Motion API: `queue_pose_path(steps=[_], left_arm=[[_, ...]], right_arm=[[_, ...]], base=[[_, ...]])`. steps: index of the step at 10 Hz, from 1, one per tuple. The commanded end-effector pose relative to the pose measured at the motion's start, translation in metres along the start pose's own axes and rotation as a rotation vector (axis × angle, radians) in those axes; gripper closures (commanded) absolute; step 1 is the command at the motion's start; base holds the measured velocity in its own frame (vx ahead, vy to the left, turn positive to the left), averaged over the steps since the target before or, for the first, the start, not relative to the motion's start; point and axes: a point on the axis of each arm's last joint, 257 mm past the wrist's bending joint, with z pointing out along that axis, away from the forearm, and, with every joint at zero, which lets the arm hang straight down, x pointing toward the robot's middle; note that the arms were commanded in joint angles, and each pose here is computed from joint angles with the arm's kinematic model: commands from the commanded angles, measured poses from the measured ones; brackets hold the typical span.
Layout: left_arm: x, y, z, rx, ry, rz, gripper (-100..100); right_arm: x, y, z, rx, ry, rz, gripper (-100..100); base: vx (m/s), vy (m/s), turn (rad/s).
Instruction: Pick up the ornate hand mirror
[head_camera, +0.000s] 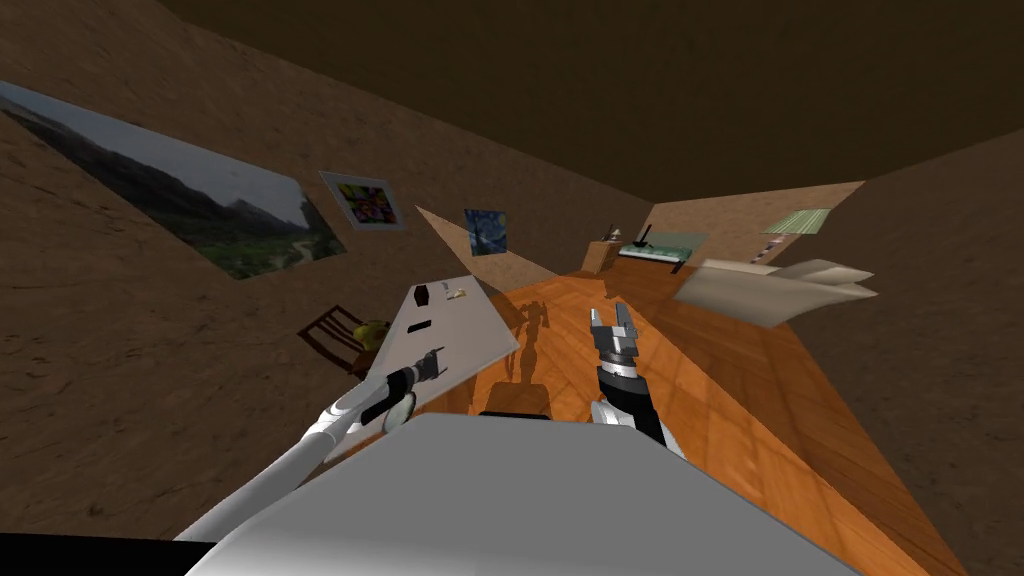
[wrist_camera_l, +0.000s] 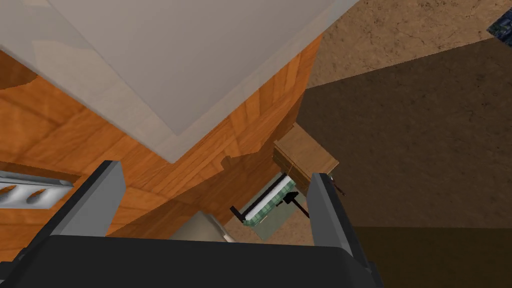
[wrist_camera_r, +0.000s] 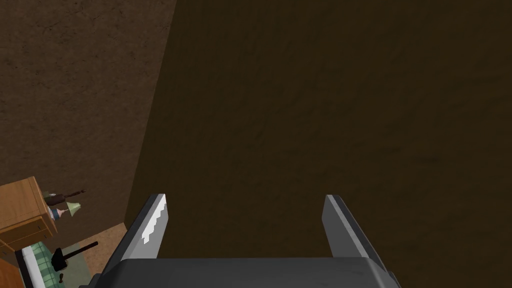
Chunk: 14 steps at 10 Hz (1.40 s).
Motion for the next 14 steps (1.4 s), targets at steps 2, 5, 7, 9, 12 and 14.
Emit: queue_pose_path(steps=[2,5,7,9,12,14], left_arm=[[0.033,-0.018,-0.005,0.08,0.065,0.145,-100],[0.065,-0.043,-0.014,0.164,0.127,0.242,-100],[0.084,-0.058,-0.02,0.23,0.157,0.336,-100],[0.104,-0.075,-0.029,0.304,0.187,0.424,-100],[0.132,-0.1,-0.045,0.406,0.225,0.523,-100],[0.134,-0.101,-0.046,0.417,0.228,0.541,-100]], right_arm=[[0.0,0.0,0.0,0.0,0.0,0.0,0],[0.0,0.0,0.0,0.0,0.0,0.0,0],[0.0,0.0,0.0,0.0,0.0,0.0,0],[0.0,0.0,0.0,0.0,0.0,0.0,0],[0.0,0.0,0.0,0.0,0.0,0.0,0],[0.0,0.0,0.0,0.0,0.0,0.0,0]], base=[[0.027,0.0,-0.172],[0.021,0.002,-0.124],[0.018,0.007,-0.163],[0.016,0.014,-0.16],[0.014,0.019,-0.124],[0.004,0.006,-0.003]])
